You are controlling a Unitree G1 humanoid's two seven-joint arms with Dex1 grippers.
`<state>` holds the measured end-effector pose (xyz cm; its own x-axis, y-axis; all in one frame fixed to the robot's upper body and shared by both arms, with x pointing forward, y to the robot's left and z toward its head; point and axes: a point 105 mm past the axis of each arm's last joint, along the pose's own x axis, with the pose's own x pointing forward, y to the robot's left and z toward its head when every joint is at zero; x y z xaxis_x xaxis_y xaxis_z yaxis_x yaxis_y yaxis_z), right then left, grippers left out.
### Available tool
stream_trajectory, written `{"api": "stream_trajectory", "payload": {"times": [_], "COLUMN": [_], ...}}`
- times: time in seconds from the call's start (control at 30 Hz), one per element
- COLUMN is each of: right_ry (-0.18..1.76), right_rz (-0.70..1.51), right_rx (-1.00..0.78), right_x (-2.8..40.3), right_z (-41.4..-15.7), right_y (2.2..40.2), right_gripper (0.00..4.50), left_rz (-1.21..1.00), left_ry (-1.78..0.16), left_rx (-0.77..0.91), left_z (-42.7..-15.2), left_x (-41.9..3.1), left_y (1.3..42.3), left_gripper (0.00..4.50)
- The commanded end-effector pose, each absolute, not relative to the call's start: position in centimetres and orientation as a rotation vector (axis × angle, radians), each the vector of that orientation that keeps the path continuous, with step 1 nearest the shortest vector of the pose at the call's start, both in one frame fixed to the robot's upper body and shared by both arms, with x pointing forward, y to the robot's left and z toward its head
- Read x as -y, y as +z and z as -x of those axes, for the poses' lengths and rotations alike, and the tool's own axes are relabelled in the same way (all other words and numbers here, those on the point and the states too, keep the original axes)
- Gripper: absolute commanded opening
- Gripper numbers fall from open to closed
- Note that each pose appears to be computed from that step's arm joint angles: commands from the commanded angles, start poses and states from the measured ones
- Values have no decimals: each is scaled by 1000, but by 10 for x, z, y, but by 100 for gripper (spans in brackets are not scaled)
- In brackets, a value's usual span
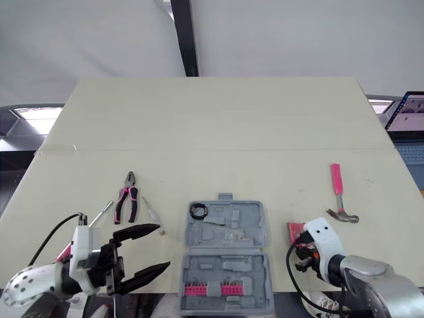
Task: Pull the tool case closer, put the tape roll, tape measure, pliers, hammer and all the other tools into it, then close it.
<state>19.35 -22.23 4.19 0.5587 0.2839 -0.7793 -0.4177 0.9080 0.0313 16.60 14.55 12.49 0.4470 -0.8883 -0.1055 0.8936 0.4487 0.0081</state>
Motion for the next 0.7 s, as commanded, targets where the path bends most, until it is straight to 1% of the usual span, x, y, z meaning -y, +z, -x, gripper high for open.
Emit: {"api": "stream_trajectory", "payload": {"times": [0.03,0.4,0.7], "right_ry": [456,471,479], "right_rz": [151,145,137], "right_rx": [-911,-956,-968], "right_x": [218,220,218], "right_z": [-183,-171,-167], "right_y": [43,41,40], "right_gripper": [6,6,6], "left_rz": [-71,-108,-127], "left_ry": [-1151,-1272,-1299], "left_rx": [-84,-103,-115], "left_z": [-159,-144,-136], "left_x": [-142,-142,-148], "left_y": [126,119,105], "left_gripper": [450,450,450]}}
